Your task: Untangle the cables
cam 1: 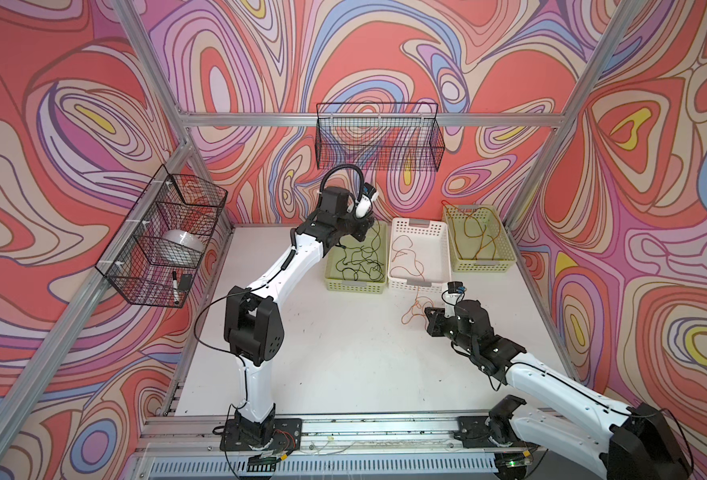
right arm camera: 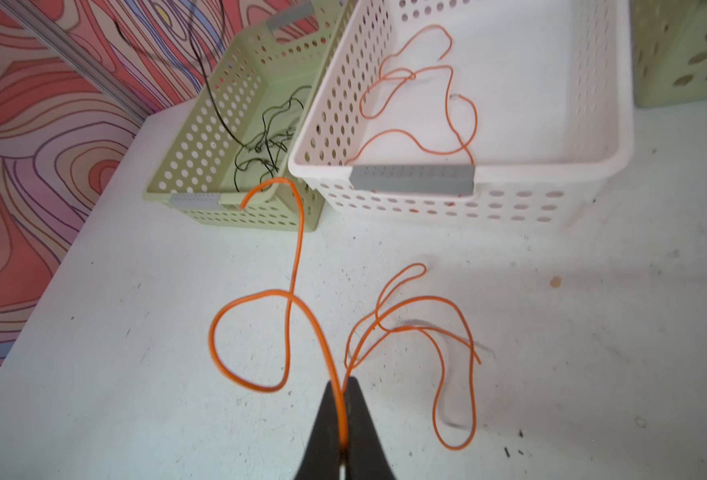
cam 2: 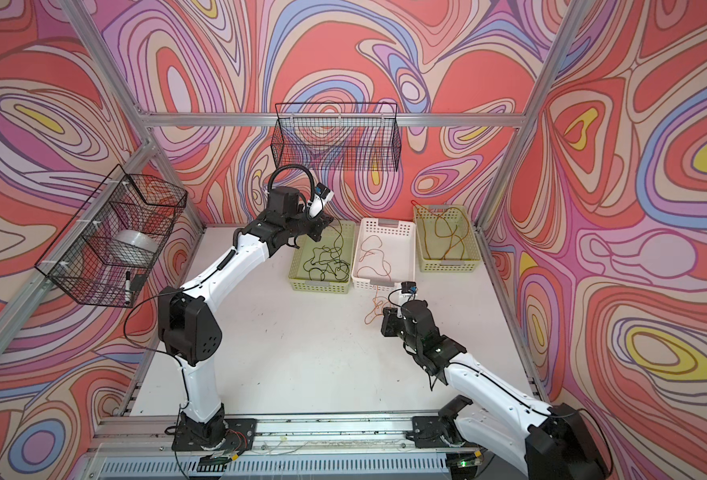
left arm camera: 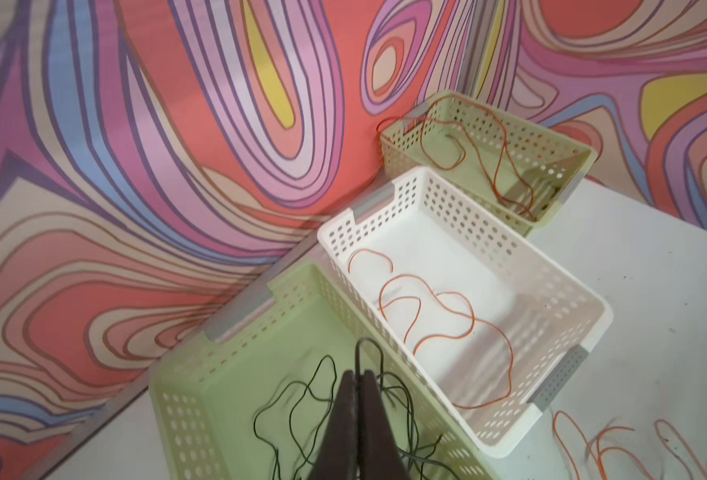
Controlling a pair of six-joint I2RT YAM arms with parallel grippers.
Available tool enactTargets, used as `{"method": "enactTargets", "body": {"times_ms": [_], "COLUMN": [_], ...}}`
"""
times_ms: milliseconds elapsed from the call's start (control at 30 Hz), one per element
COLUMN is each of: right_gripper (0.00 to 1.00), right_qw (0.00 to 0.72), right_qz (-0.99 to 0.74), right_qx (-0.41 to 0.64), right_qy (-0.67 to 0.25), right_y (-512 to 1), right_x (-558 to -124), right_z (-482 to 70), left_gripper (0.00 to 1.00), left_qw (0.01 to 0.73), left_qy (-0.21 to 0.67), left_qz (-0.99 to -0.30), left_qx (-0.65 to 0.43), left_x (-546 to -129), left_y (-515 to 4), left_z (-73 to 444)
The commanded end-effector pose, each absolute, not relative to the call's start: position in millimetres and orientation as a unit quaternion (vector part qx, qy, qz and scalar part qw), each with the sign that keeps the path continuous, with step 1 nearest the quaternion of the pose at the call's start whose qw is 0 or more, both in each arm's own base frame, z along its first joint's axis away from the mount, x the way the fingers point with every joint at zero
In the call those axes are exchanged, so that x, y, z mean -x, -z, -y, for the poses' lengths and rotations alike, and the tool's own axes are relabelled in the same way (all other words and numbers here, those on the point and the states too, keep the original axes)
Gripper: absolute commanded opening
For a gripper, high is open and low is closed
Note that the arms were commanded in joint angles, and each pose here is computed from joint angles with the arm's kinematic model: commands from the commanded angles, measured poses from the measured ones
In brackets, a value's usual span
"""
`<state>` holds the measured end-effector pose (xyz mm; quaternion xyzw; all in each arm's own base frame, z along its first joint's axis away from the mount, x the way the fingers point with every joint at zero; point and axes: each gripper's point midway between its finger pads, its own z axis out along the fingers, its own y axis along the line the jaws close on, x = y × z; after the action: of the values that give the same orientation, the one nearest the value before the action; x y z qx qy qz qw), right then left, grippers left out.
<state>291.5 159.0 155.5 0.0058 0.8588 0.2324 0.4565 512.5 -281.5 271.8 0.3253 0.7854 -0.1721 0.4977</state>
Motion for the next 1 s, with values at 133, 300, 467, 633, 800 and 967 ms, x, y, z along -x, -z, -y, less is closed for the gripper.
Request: {"method": "enactTargets", "body": {"times_ms": [133, 300, 467, 633, 800, 967], "right_gripper": [0.00, 0.00, 0.00, 0.00, 0.00, 0.00], "right_qw": [0.517, 0.544, 0.591, 0.644, 0.696, 0.719], "right_qz": [-0.825, -0.808, -0.773, -0.737, -0.703, -0.685], "right_qx": [0.027, 0.053, 0.063, 0.081, 0.090, 0.108], "right_qy": [-0.226, -0.219, -0.221, -0.188, -0.116, -0.041], "right_y": [-231, -278, -335, -391, -428, -441], "right_x": [-301, -313, -327, -345, -379, -424], "right_z": [-160, -168, -173, -175, -175, -177], "left_gripper": [0.11, 0.72, 0.96, 0.97, 0.95, 0.94], "left_qw": [0.494, 0.518, 0.552, 0.567, 0.559, 0.553], "left_qy": [0.122, 0.122, 0.121, 0.121, 0.134, 0.149], "left_qz": [-0.819, -0.803, -0.773, -0.757, -0.761, -0.768], "left_qx": [-0.266, -0.269, -0.288, -0.302, -0.302, -0.287], "left_x": [-520, -507, -490, -469, -449, -431], "left_y": [-221, -227, -240, -239, -228, -223], "left_z": [244, 238, 235, 230, 226, 219]}}
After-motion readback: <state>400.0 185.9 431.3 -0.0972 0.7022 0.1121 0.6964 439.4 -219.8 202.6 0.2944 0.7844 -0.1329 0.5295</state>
